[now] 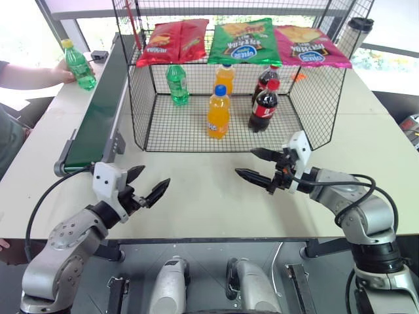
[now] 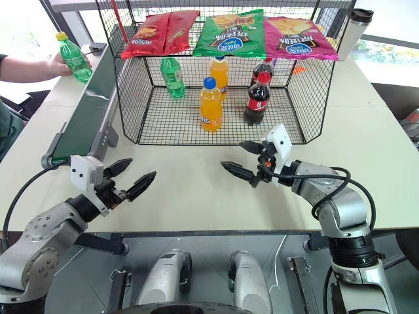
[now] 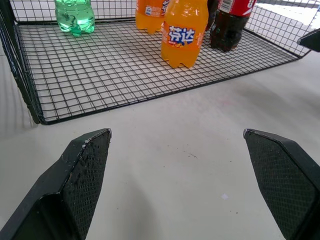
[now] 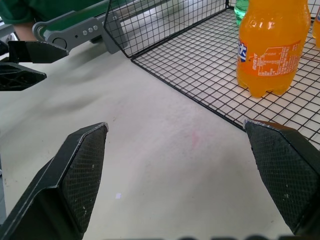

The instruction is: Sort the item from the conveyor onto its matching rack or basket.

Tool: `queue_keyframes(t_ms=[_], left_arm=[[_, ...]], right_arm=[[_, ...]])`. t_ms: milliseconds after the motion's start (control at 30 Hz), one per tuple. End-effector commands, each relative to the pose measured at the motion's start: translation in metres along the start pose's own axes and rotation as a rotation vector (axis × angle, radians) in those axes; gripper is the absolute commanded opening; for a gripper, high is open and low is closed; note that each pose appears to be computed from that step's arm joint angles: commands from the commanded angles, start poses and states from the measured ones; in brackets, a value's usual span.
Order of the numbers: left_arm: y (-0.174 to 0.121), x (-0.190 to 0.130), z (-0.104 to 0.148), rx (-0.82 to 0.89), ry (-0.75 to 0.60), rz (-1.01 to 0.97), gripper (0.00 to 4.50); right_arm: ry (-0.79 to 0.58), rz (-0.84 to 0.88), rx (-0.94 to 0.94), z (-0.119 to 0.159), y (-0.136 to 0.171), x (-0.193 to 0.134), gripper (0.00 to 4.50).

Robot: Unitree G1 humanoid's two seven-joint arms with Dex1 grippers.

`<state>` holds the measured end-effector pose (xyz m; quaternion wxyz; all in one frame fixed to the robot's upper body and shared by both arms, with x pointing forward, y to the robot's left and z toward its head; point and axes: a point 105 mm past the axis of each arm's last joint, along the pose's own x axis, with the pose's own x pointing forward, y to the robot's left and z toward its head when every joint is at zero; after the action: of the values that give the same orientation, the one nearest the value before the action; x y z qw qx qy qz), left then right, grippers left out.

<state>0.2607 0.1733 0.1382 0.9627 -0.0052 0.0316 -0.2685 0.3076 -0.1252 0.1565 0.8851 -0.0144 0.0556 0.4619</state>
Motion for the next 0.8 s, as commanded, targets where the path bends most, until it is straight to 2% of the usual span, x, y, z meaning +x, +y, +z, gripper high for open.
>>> queue_keyframes(t_ms=[33,800], left_arm=[[0.0012,-0.0036,0.0107,0.041,-0.038,0.017,4.42],[-0.0013,-0.0027,0.0105,0.023,-0.042,-0.001,4.42]], right_arm=[[-0.031,0.006,-0.029,0.0107,0.001,-0.0004,4.5],[-0.016,-0.011,-0.033,0.0048,-0.0052,-0.0023,4.5]])
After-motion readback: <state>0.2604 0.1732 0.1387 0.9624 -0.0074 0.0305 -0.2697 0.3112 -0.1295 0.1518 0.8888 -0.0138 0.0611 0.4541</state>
